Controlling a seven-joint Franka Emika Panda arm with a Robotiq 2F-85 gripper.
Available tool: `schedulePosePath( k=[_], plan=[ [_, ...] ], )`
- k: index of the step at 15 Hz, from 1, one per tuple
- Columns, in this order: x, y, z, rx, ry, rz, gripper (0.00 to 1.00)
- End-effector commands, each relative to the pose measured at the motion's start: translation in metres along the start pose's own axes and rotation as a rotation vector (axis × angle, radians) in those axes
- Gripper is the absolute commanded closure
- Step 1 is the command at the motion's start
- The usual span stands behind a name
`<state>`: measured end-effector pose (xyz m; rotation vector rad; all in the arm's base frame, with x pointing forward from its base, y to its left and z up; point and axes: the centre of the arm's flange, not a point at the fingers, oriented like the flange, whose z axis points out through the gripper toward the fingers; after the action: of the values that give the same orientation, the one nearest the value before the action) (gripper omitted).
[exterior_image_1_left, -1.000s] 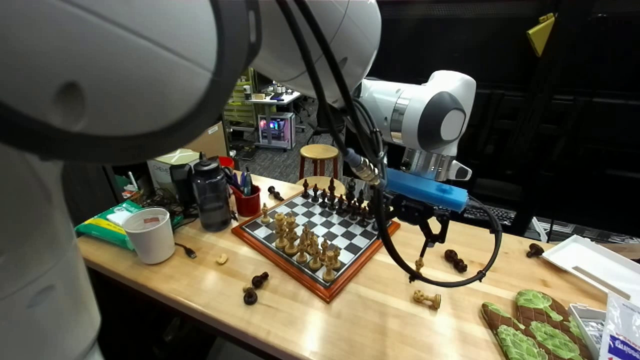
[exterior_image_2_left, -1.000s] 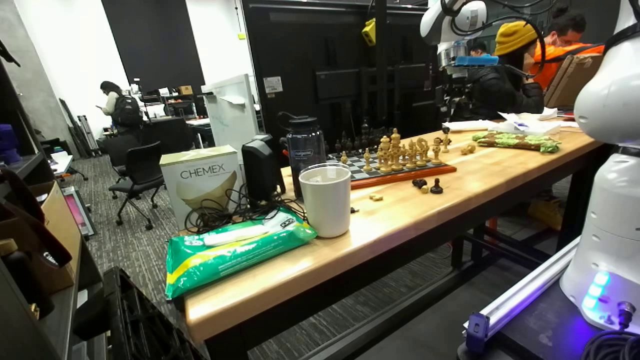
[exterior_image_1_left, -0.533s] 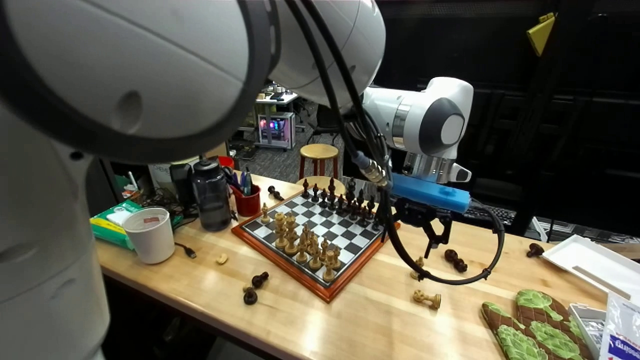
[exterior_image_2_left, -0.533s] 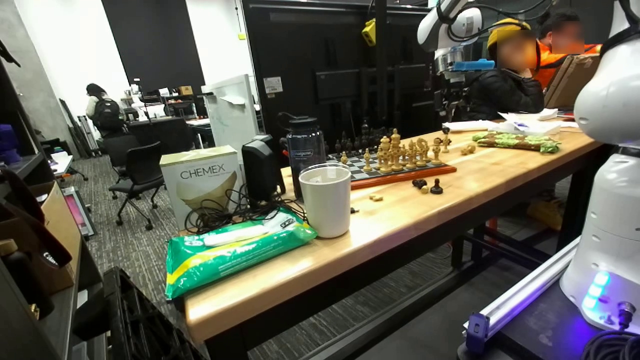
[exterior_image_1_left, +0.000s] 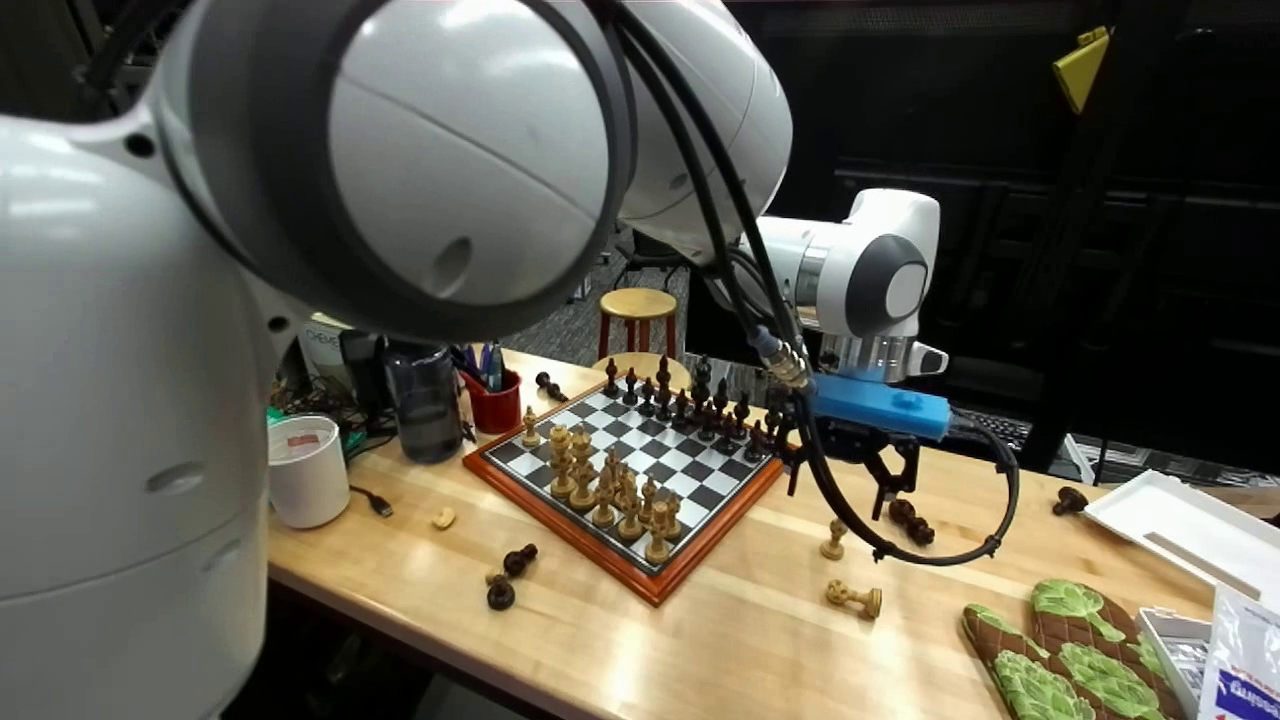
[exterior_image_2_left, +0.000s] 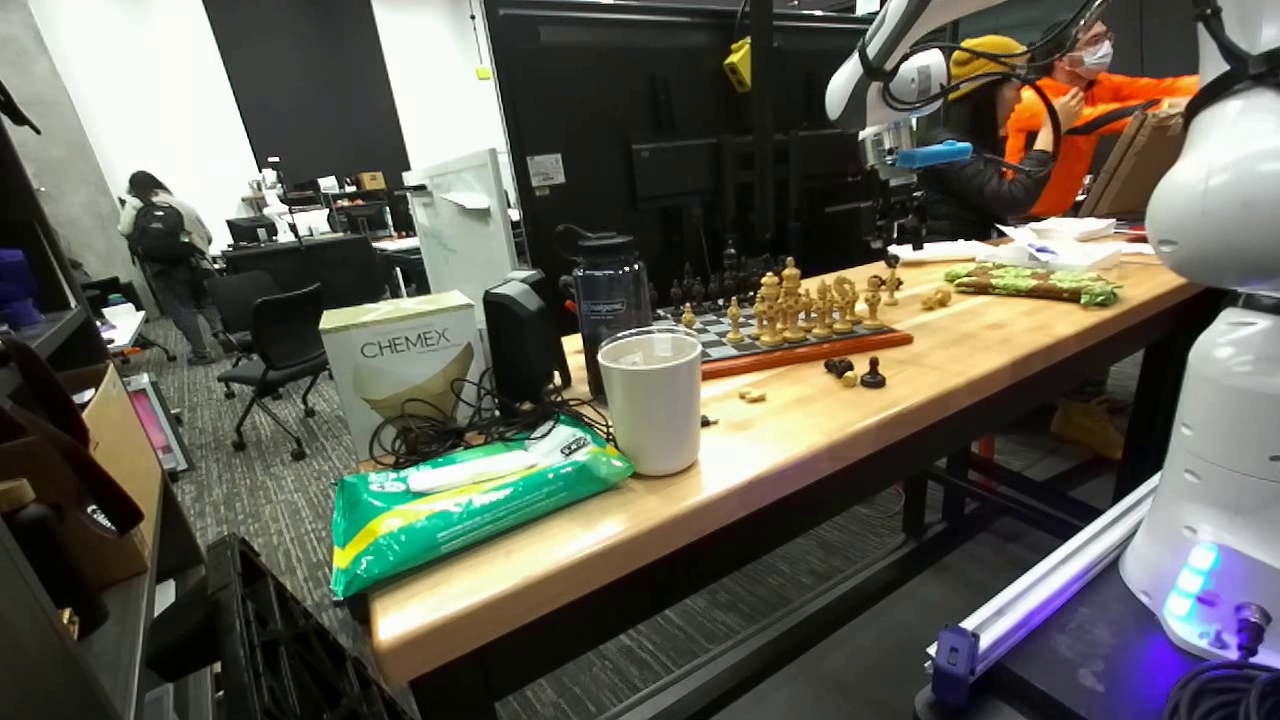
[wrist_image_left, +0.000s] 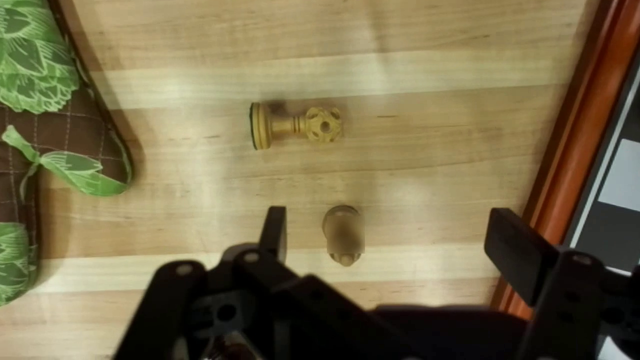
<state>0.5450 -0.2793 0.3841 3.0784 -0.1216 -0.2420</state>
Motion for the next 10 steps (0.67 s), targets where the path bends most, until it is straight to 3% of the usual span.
schedulePosePath(
  k=[1, 10],
  plan=[
    [0.008, 0.010, 0.005, 0.006, 0.022, -0.017, 0.00],
    [0.016, 0.020, 0.019, 0.020, 0.072, -0.034, 0.00]
  ],
)
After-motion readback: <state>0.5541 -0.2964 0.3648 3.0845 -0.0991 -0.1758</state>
